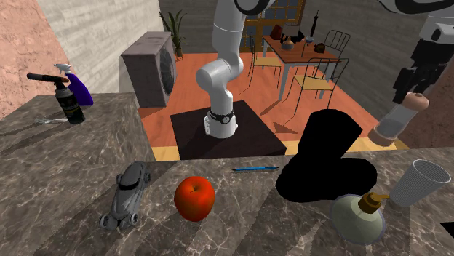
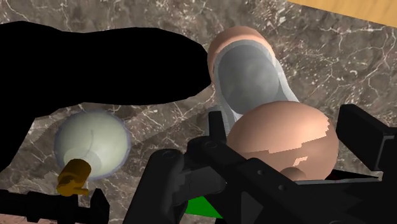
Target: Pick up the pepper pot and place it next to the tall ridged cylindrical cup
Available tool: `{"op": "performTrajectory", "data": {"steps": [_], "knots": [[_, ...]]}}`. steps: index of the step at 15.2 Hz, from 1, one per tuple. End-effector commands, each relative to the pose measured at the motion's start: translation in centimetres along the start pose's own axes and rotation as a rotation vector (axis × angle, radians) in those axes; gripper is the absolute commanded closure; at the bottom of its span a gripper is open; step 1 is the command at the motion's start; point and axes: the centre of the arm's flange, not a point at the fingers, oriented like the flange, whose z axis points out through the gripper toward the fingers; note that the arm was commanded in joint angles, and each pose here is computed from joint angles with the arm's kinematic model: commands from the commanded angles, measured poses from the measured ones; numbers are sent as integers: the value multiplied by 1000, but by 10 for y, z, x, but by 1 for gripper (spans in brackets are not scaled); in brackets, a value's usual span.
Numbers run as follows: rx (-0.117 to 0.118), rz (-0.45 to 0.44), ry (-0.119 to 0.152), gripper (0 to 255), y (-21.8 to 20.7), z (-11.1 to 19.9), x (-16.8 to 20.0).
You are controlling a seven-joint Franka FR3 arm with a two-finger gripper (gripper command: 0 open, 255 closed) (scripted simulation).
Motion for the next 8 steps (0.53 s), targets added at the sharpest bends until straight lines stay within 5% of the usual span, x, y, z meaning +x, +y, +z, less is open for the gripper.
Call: {"op": "performTrajectory", "data": {"steps": [1,8], "knots": [[1,0,0,255,0,11,0],[1,0,0,255,0,48,-3]]}}
